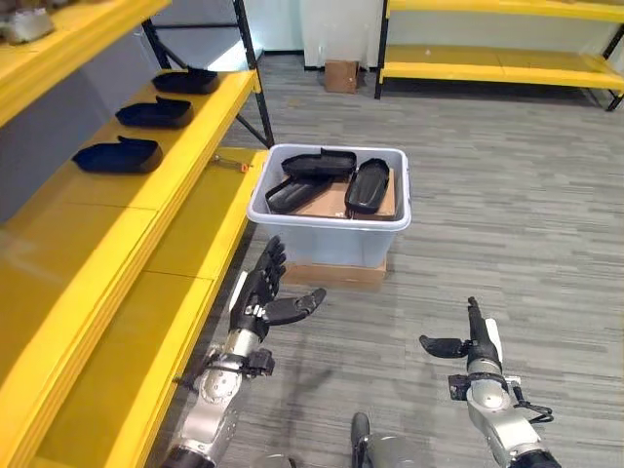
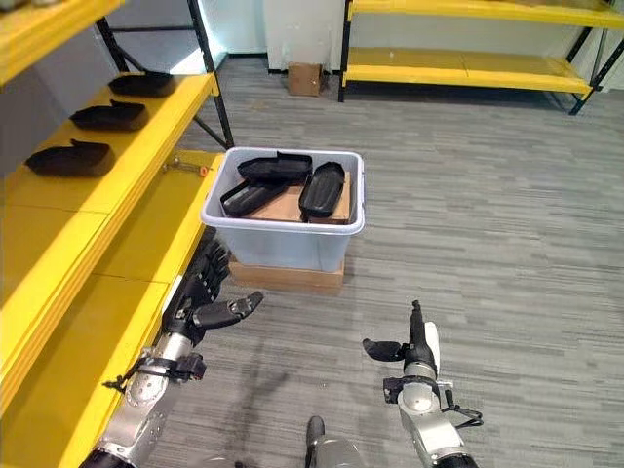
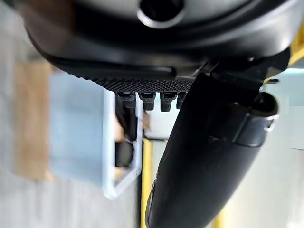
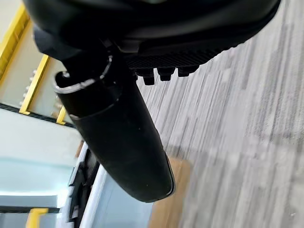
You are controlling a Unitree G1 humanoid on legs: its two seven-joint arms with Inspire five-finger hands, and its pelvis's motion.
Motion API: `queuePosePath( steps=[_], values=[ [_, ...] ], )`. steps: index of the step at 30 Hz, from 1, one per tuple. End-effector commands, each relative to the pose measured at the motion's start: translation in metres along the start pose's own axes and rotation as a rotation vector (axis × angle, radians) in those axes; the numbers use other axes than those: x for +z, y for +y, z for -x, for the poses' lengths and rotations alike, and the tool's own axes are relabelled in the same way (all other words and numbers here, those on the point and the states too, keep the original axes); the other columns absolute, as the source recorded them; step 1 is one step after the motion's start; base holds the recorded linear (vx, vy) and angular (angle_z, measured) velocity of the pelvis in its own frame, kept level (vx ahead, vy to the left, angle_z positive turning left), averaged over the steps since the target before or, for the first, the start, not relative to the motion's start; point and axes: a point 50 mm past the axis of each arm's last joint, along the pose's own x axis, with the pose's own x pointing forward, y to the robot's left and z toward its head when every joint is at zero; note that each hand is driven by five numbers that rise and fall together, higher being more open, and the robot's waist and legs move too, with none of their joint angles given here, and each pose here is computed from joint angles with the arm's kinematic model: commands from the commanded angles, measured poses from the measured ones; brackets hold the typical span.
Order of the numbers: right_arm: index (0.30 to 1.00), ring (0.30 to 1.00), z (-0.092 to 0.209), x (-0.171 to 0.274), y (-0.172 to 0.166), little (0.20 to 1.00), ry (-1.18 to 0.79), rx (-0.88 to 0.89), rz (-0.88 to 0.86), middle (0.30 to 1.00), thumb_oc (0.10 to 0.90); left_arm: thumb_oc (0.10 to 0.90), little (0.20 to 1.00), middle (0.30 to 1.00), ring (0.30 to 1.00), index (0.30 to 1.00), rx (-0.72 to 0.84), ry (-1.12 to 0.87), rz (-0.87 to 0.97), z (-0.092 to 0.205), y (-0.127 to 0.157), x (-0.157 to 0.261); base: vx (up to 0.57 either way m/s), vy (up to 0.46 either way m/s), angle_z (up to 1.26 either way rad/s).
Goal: Move parts from the plastic box to the shelf.
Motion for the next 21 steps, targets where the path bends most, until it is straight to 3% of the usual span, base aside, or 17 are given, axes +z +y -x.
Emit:
queuePosePath(
  steps=[1, 12, 21],
  values=[
    [1.000, 1.000, 0.000, 0.047, -0.021, 1.000, -0.270, -0.056, -0.032, 1.000, 0.900, 0.900, 1.000, 1.000, 1.000, 1.000, 0.119, -0.352, 0.069, -0.001, 0.023, 0.061, 0.25, 0.093, 0.14],
    [1.000, 1.000, 0.004, 0.043, -0.011, 1.000, -0.280, 0.012, -0.042, 1.000, 0.900, 0.900, 1.000, 1.000, 1.000, 1.000, 0.192, -0.363, -0.015, 0.014, 0.052, 0.059, 0.37, 0.162, -0.20],
    [1.000, 1.000, 0.010, 0.034, -0.009, 1.000, -0.235, 0.024, -0.056, 1.000, 0.900, 0.900, 1.000, 1.000, 1.000, 1.000, 0.117, -0.358, -0.053, 0.008, 0.044, 0.062, 0.30, 0.263, -0.19]
  ],
)
